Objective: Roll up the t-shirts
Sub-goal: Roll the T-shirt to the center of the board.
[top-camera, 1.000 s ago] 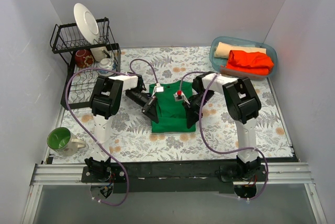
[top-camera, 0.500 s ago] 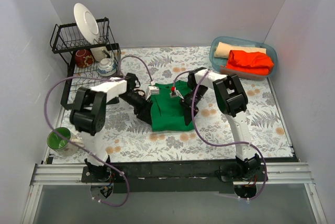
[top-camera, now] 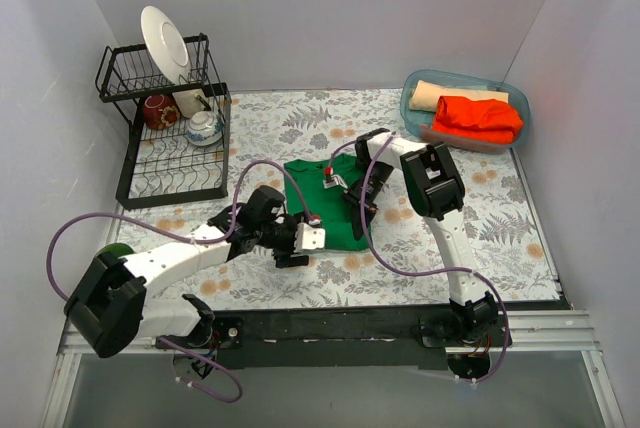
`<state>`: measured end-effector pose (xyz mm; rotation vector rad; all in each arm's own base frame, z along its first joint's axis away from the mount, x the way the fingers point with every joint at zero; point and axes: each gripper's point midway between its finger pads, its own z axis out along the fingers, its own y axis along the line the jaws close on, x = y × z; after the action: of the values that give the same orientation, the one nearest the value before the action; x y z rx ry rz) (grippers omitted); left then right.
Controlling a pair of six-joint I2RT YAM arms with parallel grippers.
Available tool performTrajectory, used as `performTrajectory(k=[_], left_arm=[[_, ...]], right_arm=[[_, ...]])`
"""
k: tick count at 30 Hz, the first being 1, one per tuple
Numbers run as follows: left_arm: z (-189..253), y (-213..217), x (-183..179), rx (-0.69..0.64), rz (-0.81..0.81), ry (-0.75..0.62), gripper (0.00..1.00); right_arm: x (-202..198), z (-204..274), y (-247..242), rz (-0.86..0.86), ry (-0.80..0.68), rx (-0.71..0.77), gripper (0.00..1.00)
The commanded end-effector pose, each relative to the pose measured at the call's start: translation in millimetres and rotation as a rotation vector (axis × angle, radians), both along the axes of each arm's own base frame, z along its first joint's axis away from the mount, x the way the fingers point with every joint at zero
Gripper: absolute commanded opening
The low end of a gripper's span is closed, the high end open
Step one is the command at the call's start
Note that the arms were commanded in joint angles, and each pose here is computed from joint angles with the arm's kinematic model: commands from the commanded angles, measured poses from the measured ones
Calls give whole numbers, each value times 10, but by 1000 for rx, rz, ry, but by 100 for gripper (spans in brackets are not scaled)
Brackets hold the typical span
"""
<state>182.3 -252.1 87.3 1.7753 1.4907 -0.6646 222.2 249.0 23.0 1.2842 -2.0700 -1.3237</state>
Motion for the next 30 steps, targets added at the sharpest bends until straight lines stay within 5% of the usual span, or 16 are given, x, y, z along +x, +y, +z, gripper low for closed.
performTrajectory(k=[1, 17, 23, 26, 27, 30], left_arm=[[121, -194, 437, -46, 55, -203, 65], [-508, -18, 113, 88, -38, -136, 62], [-929, 135, 184, 259, 10, -89, 47], [-1051, 193, 172, 317, 11, -53, 27], [-1061, 195, 153, 322, 8, -35, 23], [-1029, 157, 46, 310, 5, 48, 7]], right_arm=[[311, -631, -121, 132, -227, -37, 9], [303, -670, -95, 130, -216, -32, 9], [314, -645, -118, 130, -224, -33, 13], [471, -392, -63, 79, -303, 18, 33], [513, -332, -127, 38, -317, 32, 55], [805, 80, -164, -64, -507, 145, 64]])
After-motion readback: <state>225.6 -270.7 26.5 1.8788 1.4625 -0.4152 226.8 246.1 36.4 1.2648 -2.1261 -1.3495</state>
